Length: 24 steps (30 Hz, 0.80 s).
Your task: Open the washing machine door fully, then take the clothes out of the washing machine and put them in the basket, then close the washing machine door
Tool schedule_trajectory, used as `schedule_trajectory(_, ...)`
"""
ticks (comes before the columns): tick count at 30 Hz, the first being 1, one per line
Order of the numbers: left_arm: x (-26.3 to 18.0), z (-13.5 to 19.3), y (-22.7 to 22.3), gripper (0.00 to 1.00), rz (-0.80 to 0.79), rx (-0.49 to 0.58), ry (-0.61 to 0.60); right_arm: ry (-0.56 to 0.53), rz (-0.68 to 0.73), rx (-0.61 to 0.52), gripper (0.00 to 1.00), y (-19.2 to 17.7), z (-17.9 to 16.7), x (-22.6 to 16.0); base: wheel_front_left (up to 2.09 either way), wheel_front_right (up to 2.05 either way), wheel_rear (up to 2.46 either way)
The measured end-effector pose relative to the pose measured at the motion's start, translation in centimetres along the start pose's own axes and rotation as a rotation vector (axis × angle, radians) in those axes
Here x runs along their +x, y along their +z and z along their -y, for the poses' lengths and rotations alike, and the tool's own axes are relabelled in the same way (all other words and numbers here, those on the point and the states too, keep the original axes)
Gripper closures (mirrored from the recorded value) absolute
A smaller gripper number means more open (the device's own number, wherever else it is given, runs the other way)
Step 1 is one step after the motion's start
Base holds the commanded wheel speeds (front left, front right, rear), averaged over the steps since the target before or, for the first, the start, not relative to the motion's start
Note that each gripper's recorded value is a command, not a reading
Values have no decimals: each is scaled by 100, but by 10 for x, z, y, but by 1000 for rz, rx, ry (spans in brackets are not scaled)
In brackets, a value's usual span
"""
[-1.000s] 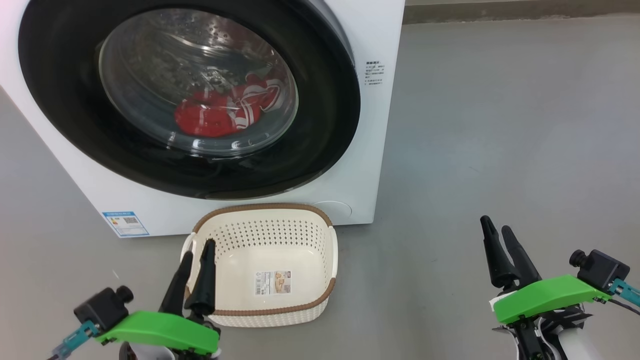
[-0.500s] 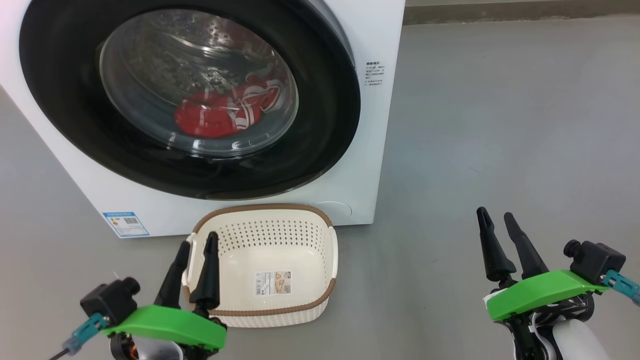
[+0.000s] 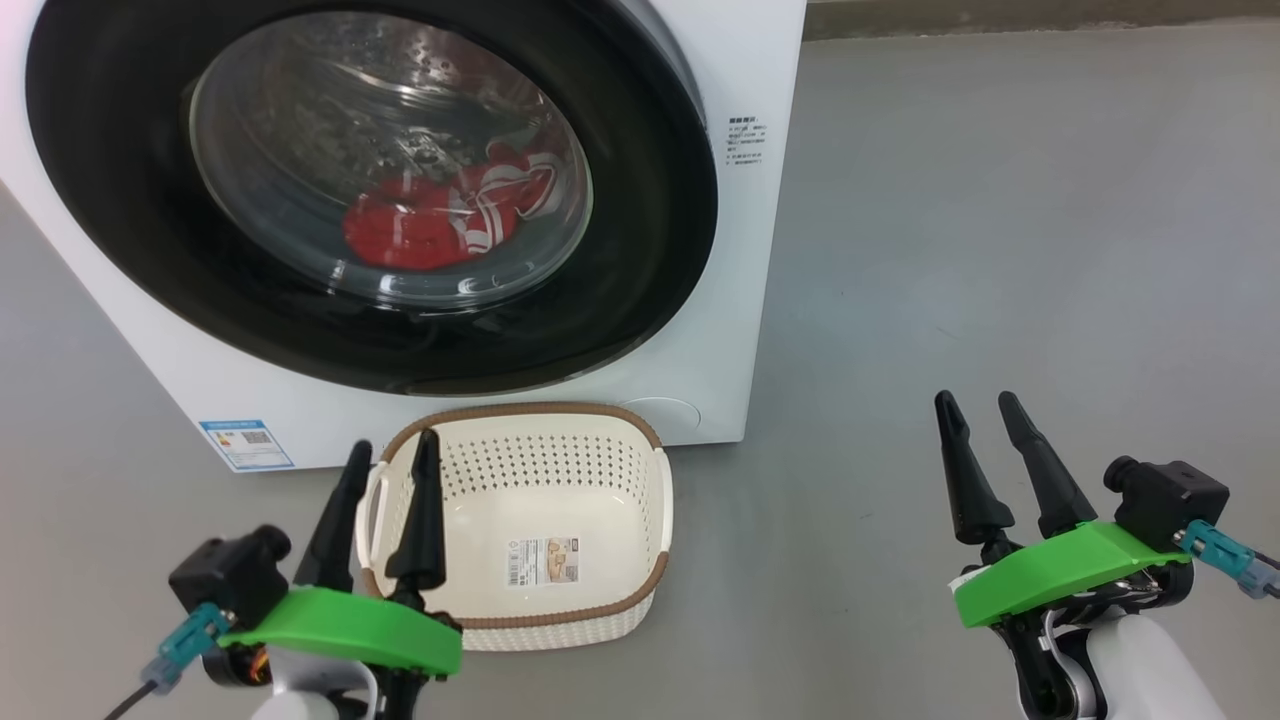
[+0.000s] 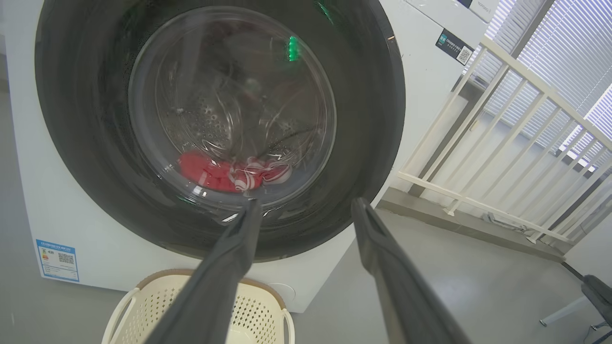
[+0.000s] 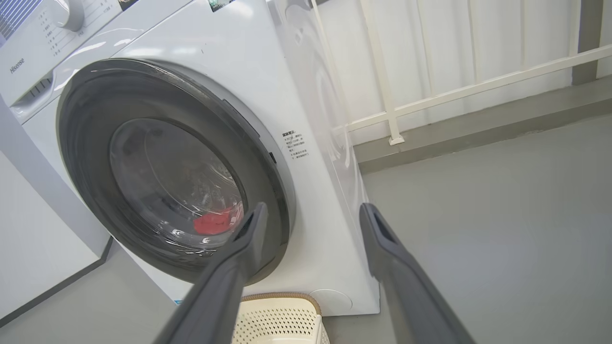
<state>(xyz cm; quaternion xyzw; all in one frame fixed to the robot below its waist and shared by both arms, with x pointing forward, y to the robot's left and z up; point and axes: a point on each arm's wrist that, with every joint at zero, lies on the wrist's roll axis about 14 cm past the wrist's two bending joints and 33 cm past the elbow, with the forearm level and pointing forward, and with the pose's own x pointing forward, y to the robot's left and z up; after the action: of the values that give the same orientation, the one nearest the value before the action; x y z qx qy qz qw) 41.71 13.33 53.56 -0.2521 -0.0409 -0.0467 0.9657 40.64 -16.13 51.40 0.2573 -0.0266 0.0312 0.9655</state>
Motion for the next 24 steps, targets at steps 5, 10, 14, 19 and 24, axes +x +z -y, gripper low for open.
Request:
schedule_trajectory(5, 4, 7, 8, 0, 32, 55, -24, 16, 14, -47, 0, 4, -3, 3, 0, 0, 0)
schedule_trajectory(10, 6, 9, 7, 0, 39, 122, -31, 39, 36, -113, 0, 9, -8, 7, 0, 0, 0)
schedule_trajectory(14, 9, 12, 7, 0, 45, 163, -41, 49, 43, -154, 0, 10, -9, 8, 0, 0, 0)
schedule_trajectory(19, 15, 18, 8, 0, 62, 208, -62, 72, 65, -206, 0, 15, -14, 15, 0, 0, 0)
schedule_trajectory(24, 18, 18, 9, 0, 68, 226, -64, 78, 74, -213, 0, 17, -16, 18, 0, 0, 0)
